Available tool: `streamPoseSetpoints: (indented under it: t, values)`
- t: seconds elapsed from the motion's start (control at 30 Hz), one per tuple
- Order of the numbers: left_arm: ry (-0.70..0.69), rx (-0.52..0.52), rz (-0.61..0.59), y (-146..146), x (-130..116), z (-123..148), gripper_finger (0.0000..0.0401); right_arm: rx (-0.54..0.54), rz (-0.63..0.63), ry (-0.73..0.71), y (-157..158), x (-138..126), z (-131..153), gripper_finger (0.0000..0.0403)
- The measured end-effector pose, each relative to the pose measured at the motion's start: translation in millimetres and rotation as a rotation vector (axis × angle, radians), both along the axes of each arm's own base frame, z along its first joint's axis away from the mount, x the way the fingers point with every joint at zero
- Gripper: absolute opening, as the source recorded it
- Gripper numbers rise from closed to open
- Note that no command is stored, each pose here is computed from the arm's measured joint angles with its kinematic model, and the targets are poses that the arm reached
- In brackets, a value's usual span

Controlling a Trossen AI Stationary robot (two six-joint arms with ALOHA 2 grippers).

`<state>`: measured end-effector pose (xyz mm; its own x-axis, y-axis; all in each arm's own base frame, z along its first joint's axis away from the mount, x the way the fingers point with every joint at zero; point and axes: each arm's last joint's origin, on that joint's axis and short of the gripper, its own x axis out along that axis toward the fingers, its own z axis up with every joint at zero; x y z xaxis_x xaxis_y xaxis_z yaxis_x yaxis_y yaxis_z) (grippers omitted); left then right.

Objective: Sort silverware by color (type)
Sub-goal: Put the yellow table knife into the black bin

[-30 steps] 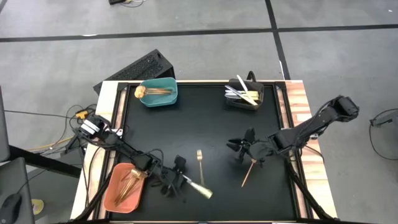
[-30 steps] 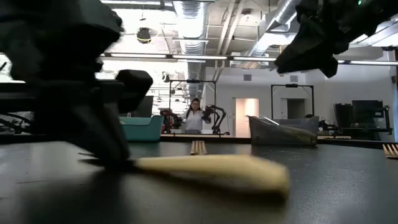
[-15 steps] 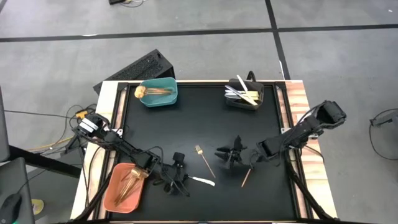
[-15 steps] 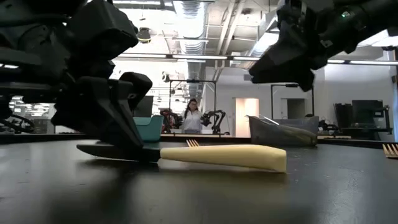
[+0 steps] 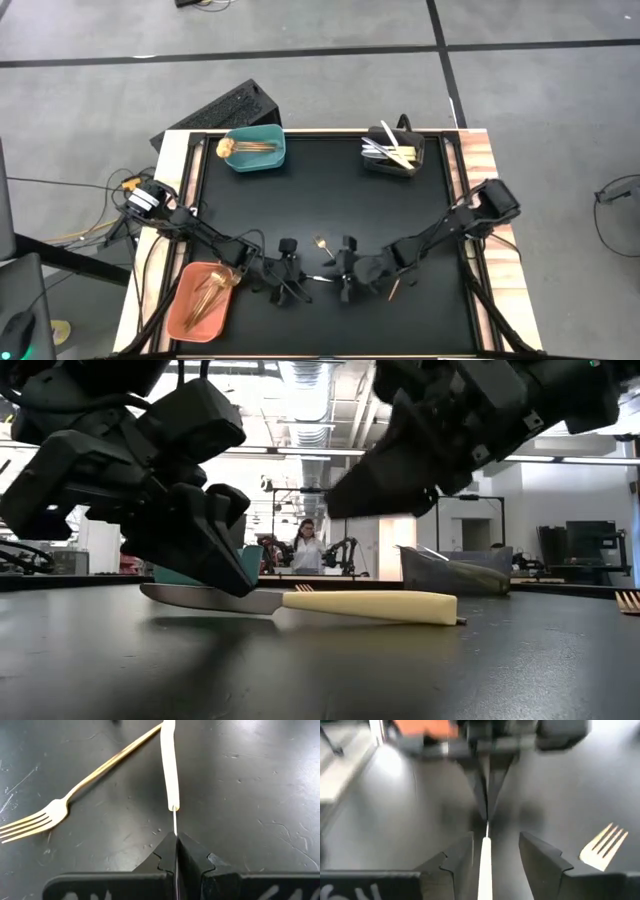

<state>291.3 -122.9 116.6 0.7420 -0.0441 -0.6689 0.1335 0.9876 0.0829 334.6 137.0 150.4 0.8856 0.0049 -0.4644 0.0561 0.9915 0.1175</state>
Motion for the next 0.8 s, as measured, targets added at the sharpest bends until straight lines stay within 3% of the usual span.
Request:
streamPoseSetpoints:
  t: [0.27,0.53,0.67,0.8]
  values:
    - [-0.010,0.017,0.033,1.6,0.5,0.4,0.0000,-0.048,0.035,0.216,8.9,29.6,-17.9,0.0190]
    - [-0.040,0.022,0.054,2.1,2.5,2.6,0.0000,-0.042,0.028,0.270,3.8,42.9,-22.5,0.0172]
    - [-0.040,0.021,0.058,2.2,2.4,2.7,0.0000,-0.019,-0.006,0.305,-1.9,42.3,-24.9,0.0136]
    - [-0.056,0.030,0.091,3.0,3.0,3.4,0.0000,-0.020,-0.010,0.327,-4.3,41.7,-25.8,0.0067]
